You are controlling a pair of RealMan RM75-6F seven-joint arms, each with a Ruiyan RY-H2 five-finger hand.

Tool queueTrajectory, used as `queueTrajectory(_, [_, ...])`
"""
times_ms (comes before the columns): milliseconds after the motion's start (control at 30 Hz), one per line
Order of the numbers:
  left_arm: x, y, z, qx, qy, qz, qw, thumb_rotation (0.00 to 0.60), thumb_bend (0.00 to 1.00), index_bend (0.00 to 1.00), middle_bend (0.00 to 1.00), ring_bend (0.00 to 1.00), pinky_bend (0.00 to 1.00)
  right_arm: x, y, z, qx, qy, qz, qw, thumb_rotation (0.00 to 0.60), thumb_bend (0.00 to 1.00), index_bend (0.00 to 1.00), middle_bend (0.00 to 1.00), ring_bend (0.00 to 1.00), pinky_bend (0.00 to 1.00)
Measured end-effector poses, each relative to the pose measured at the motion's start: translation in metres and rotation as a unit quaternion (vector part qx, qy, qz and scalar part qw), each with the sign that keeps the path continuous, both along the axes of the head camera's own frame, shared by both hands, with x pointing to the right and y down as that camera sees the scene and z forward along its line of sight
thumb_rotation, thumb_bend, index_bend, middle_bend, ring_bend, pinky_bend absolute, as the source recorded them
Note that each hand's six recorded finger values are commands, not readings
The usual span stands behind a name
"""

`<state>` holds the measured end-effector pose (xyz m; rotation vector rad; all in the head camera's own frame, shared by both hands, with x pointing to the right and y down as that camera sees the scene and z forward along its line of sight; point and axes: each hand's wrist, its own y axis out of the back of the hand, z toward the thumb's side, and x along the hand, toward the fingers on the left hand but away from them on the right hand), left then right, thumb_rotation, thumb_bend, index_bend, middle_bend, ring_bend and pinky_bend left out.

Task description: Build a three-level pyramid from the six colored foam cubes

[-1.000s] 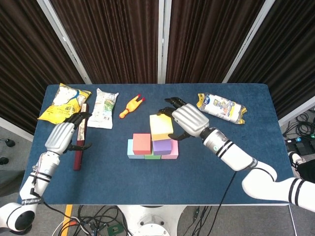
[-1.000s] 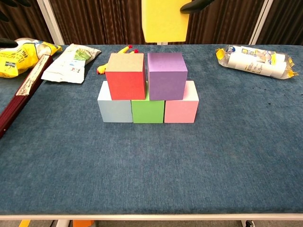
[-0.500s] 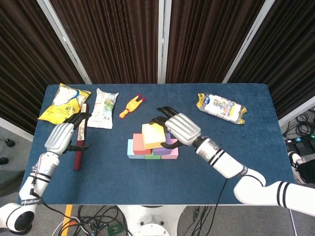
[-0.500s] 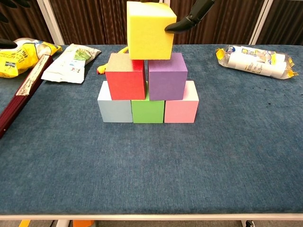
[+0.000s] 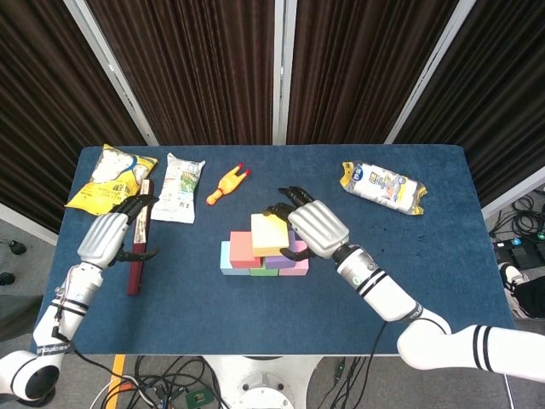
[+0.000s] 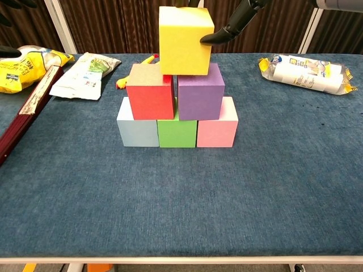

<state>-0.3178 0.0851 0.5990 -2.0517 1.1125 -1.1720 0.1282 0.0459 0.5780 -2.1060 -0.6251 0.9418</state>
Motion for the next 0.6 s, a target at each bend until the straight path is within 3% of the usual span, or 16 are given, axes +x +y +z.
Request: queueTrajectory(600, [-0.0027, 0.0006, 0.001, 0.001, 0.004, -0.002, 1.0, 0.6, 0.17, 0.17, 0.12, 0.09, 0.23, -0.0087, 0.0102, 0.0011, -0.012, 0.009, 0.007, 0.9999, 0.6, 0.21, 0.24, 0.32, 0.04, 0.0])
